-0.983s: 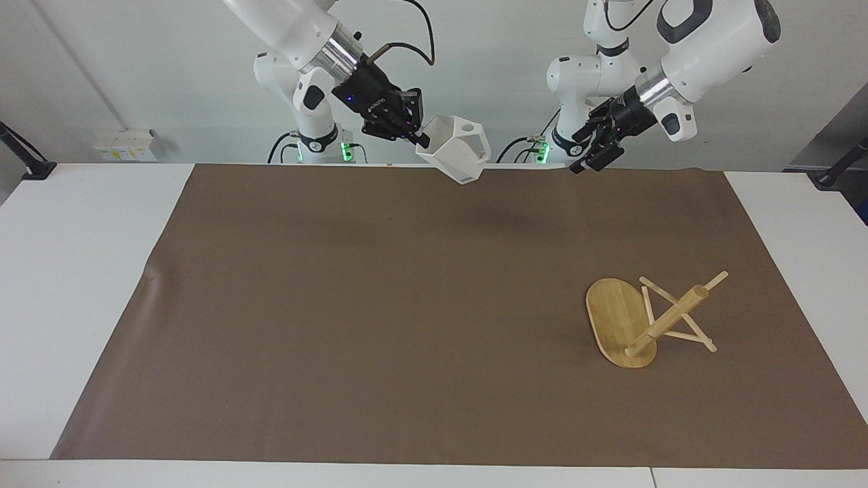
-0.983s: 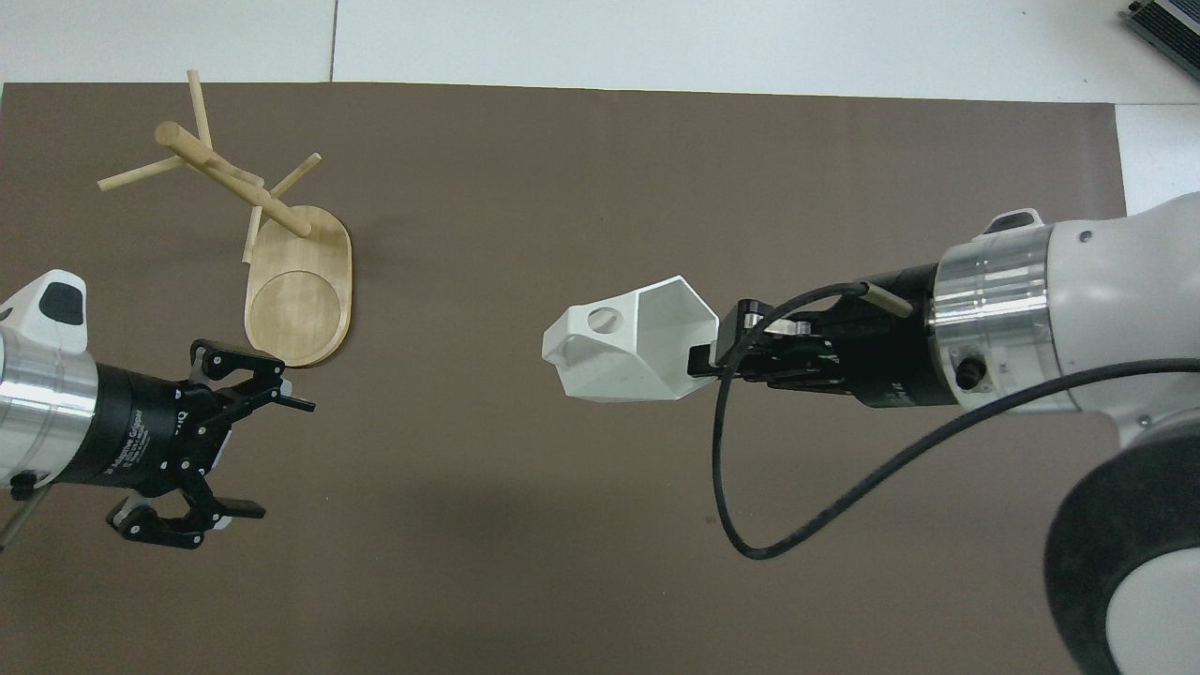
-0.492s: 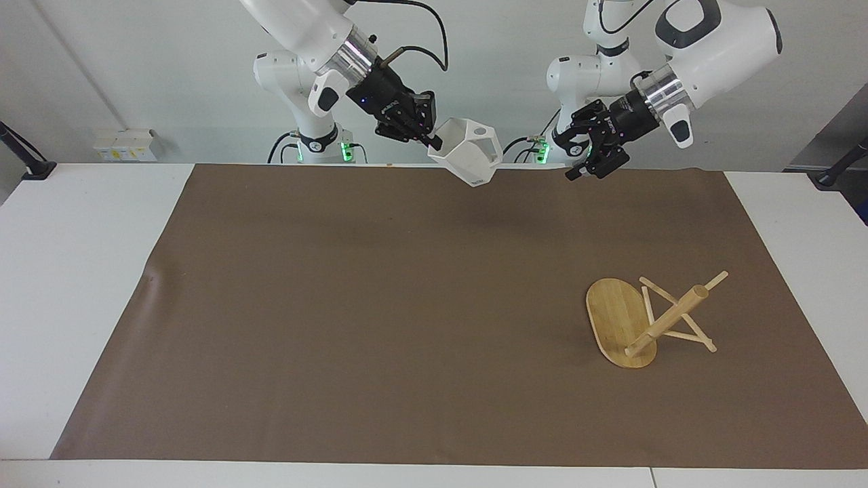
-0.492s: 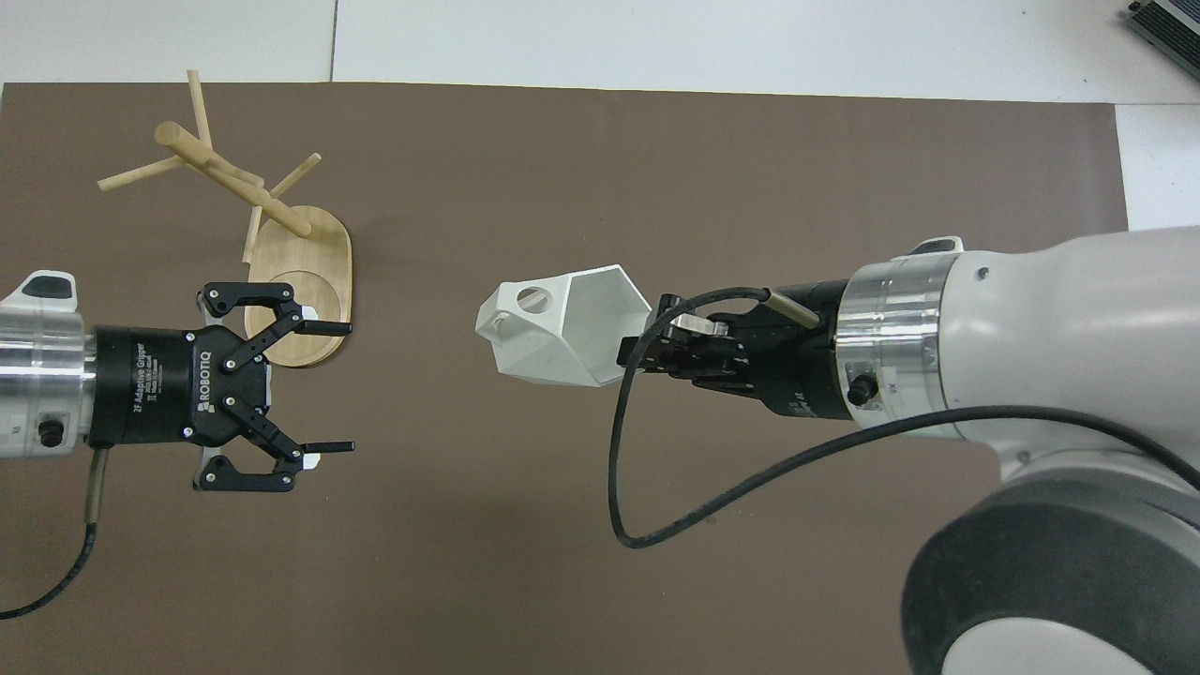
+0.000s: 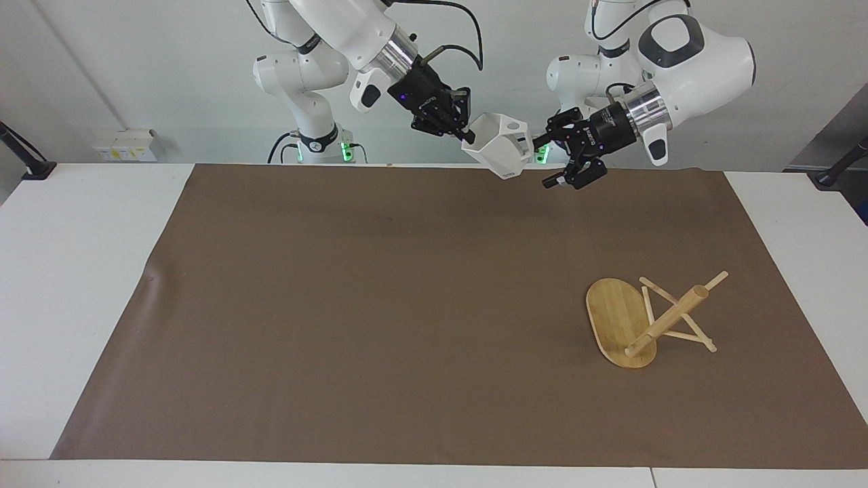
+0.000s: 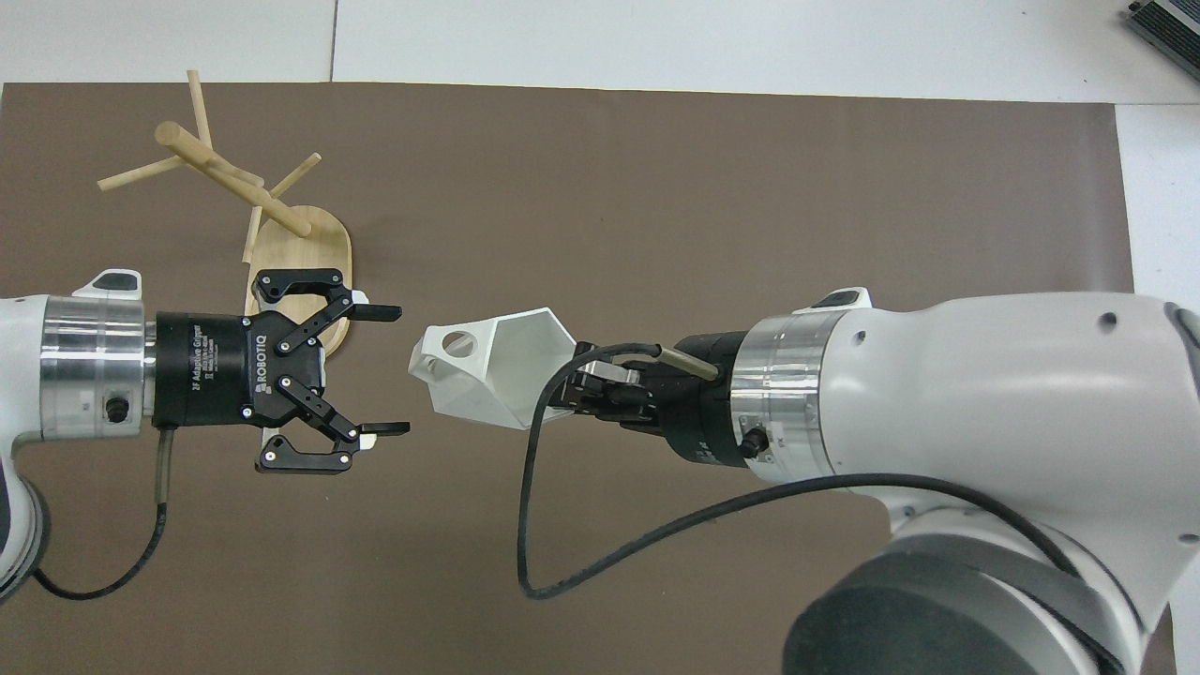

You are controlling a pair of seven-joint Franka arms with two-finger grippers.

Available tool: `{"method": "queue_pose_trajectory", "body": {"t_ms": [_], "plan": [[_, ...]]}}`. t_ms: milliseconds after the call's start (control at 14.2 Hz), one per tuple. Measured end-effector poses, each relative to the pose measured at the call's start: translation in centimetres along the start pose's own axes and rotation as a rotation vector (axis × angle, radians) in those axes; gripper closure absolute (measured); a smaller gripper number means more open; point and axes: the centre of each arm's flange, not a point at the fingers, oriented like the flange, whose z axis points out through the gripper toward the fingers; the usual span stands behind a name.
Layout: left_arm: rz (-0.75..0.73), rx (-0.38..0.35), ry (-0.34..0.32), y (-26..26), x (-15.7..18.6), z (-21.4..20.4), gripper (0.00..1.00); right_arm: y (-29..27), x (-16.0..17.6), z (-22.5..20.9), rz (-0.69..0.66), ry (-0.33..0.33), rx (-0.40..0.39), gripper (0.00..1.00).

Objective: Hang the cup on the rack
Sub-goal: 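Close the left gripper on the cup held by the right gripper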

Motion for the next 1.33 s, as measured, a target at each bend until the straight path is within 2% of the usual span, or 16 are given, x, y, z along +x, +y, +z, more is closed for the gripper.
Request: {"method": "queue_pose_trajectory", "body": {"t_ms": [843, 913, 983, 1124, 1194, 1334], "plan": [[-0.012, 0.039, 0.010, -0.7, 0.6, 1.6, 0.00, -0.2, -0.5, 0.6, -0.007, -0.006, -0.002, 0.96], [-0.011, 0.040, 0.010, -0.8, 0.5, 1.7, 0.06, -0.2, -0.5, 0.6, -0.007, -0.006, -0.002, 0.96], [-0.010, 0.041, 0.010, -0.8, 0.5, 1.7, 0.06, -0.2, -0.5, 0.6, -0.007, -0.006, -0.002, 0.96], [-0.008, 0.045, 0.010, -0.9, 0.4, 1.8, 0.17, -0.2, -0.5, 0.6, -0.007, -0.006, -0.002, 0.96], [-0.007, 0.047, 0.011, -0.9, 0.4, 1.8, 0.17, -0.2, -0.5, 0.6, -0.007, -0.006, -0.002, 0.96], [-0.002, 0.048, 0.010, -0.9, 0.4, 1.8, 0.29, -0.1, -0.4, 0.5, -0.006, -0.006, -0.002, 0.96]]}}
